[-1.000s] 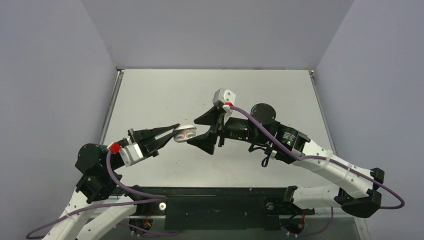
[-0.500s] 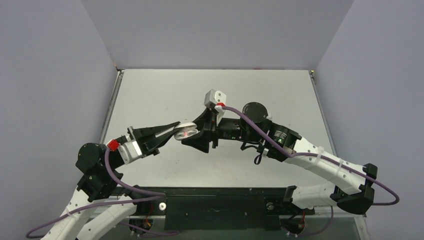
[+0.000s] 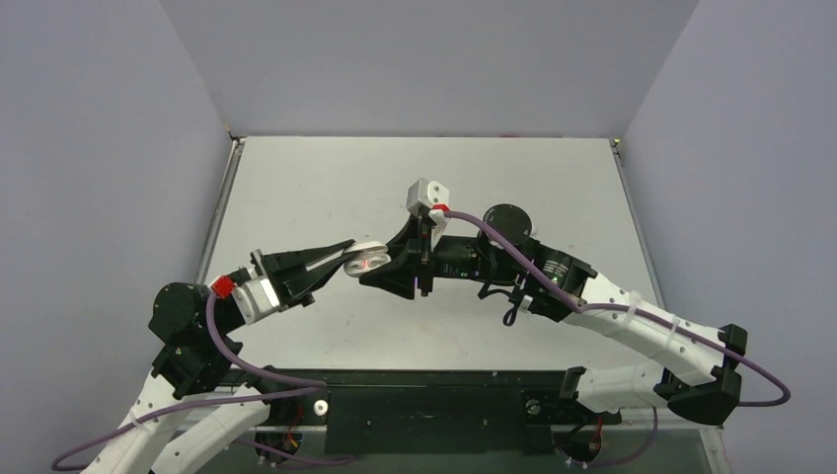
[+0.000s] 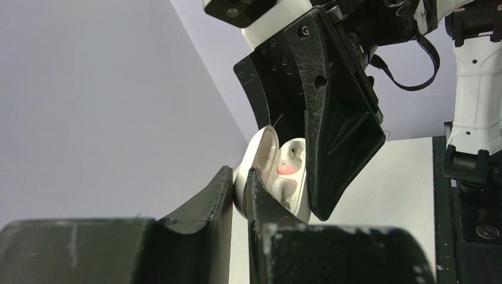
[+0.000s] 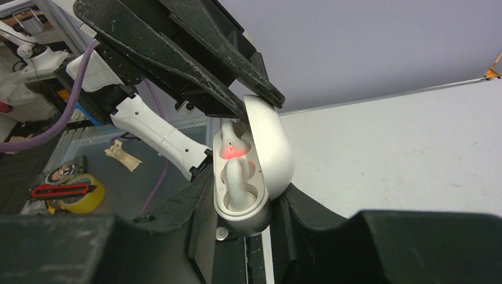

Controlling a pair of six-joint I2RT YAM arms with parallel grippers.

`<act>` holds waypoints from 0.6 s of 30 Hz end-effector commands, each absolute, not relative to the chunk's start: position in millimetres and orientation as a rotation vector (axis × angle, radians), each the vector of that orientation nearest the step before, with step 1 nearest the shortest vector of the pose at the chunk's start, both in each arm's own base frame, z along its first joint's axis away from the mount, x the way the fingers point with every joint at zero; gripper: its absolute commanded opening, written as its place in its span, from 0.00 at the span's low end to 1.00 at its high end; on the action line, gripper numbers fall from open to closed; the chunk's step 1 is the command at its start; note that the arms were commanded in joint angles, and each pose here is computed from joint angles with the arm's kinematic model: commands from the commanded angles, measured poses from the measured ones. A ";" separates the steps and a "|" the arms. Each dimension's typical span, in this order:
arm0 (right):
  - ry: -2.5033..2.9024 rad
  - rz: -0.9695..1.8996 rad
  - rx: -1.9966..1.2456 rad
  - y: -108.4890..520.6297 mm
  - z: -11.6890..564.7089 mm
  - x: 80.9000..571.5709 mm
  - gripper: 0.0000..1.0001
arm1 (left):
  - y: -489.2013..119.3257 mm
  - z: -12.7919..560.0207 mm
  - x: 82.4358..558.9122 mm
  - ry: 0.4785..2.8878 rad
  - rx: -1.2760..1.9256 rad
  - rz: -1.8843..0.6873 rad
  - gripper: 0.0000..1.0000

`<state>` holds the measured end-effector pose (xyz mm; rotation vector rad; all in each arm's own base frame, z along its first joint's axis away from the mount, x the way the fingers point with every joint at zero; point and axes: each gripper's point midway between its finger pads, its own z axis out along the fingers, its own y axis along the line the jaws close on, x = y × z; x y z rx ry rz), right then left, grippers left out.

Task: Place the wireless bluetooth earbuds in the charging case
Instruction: Close the charging case.

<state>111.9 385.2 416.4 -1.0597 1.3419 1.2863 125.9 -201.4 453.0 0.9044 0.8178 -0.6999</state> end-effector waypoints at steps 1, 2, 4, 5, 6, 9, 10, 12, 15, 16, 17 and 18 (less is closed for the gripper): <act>1.253 1.287 -1.003 380.1 440.7 116.3 0.00 | -201.1 460.1 114.2 0.782 0.929 -0.723 0.00; 1.251 1.292 -1.003 380.6 440.8 116.4 0.00 | -201.9 458.7 114.8 0.787 0.933 -0.725 0.00; 1.241 1.310 -1.015 381.6 440.9 114.9 0.00 | -202.7 456.1 115.3 0.791 0.942 -0.723 0.00; 1.247 1.309 -1.013 382.0 439.4 117.6 0.00 | -202.3 455.7 116.7 0.795 0.939 -0.716 0.00; 1.252 1.319 -1.018 382.1 437.9 116.9 0.00 | -201.6 456.2 117.6 0.796 0.934 -0.710 0.05; 1.268 1.310 -1.007 377.7 433.4 122.7 0.00 | -196.2 460.1 124.7 0.797 0.903 -0.657 0.22; 1.274 1.303 -1.001 375.1 431.4 123.5 0.00 | -193.8 461.7 125.9 0.793 0.895 -0.638 0.30; 1.291 1.276 -0.987 369.8 425.9 128.1 0.00 | -189.3 463.6 128.9 0.796 0.879 -0.605 0.33; 1.314 1.238 -0.967 362.0 420.2 135.8 0.00 | -186.1 464.2 128.1 0.800 0.875 -0.592 0.34; 1.315 1.234 -0.964 359.8 419.6 136.3 0.00 | -186.0 464.0 126.9 0.801 0.877 -0.597 0.35; 1.321 1.227 -0.963 358.3 418.3 137.9 0.00 | -185.2 464.9 125.5 0.798 0.874 -0.600 0.35; 1.324 1.219 -0.959 356.8 418.5 139.1 0.00 | -185.1 465.7 124.6 0.799 0.871 -0.608 0.35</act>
